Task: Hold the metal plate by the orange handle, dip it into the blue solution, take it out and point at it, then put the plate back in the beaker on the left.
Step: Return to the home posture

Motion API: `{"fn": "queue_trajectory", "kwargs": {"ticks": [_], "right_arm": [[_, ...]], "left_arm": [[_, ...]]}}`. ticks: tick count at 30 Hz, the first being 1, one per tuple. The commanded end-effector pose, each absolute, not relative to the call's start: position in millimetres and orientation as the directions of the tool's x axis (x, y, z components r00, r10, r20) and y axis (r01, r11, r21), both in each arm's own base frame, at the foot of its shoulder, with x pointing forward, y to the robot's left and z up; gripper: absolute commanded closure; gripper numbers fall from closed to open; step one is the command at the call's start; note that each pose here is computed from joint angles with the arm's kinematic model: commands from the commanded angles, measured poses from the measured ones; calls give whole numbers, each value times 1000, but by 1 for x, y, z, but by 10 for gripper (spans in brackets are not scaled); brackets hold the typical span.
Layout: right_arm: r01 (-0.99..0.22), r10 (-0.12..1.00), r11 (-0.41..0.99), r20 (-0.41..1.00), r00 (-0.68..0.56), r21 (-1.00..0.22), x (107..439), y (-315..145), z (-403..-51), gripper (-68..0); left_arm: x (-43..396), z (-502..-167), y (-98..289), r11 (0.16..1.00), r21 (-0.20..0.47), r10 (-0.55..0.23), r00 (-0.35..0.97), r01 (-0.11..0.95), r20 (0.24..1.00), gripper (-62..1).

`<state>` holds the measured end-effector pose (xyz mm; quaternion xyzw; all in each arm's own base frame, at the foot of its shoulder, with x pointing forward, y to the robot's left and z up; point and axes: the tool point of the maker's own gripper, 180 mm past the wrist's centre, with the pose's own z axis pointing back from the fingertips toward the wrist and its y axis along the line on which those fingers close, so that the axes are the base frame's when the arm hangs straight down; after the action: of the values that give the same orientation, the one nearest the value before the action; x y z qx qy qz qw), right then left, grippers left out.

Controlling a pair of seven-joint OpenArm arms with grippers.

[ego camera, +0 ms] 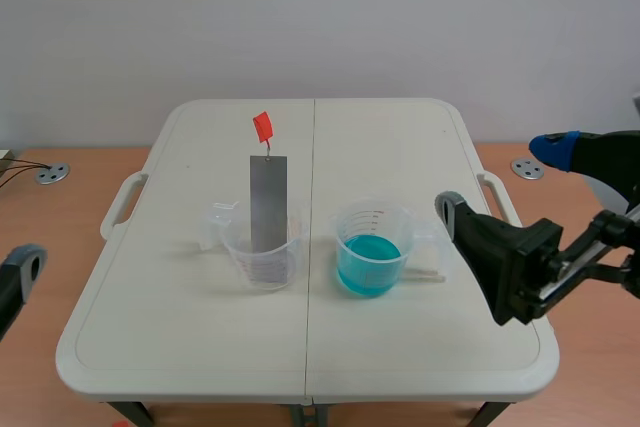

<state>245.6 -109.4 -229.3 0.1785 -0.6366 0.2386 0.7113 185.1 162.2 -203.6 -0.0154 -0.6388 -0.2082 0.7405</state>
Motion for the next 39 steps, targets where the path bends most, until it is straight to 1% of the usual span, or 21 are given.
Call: {"fn": "queue_trajectory", "kwargs": {"ticks": [1, 4, 6, 10, 14, 19, 30, 39], "right_arm": [[-554, 108, 830, 993, 55, -60, 245, -112, -220, -664], [-553, 113, 832, 990, 83, -48, 234, -111, -224, -663], [-549, 116, 835, 988, 100, -42, 228, -112, -225, -663], [-536, 126, 843, 983, 133, -36, 217, -115, -229, -663], [-519, 137, 854, 976, 167, -31, 208, -121, -235, -663], [-512, 141, 858, 970, 196, -21, 201, -124, -241, -663], [-513, 141, 858, 970, 196, -21, 201, -124, -241, -663], [-513, 141, 858, 970, 196, -21, 201, -124, -241, -663]], "left_arm": [[185, -199, 152, 911, 214, -256, 76, 353, 964, -623], [179, -197, 130, 885, 165, -218, 73, 436, 973, -623], [175, -198, 121, 871, 139, -199, 80, 471, 977, -623], [171, -207, 116, 865, 112, -197, 127, 488, 972, -623], [166, -213, 116, 873, 88, -187, 161, 480, 969, -623], [166, -214, 117, 878, 84, -181, 165, 471, 969, -623], [161, -231, 121, 881, 66, -191, 225, 468, 956, -623], [161, -232, 122, 882, 66, -191, 227, 466, 955, -623]]}}
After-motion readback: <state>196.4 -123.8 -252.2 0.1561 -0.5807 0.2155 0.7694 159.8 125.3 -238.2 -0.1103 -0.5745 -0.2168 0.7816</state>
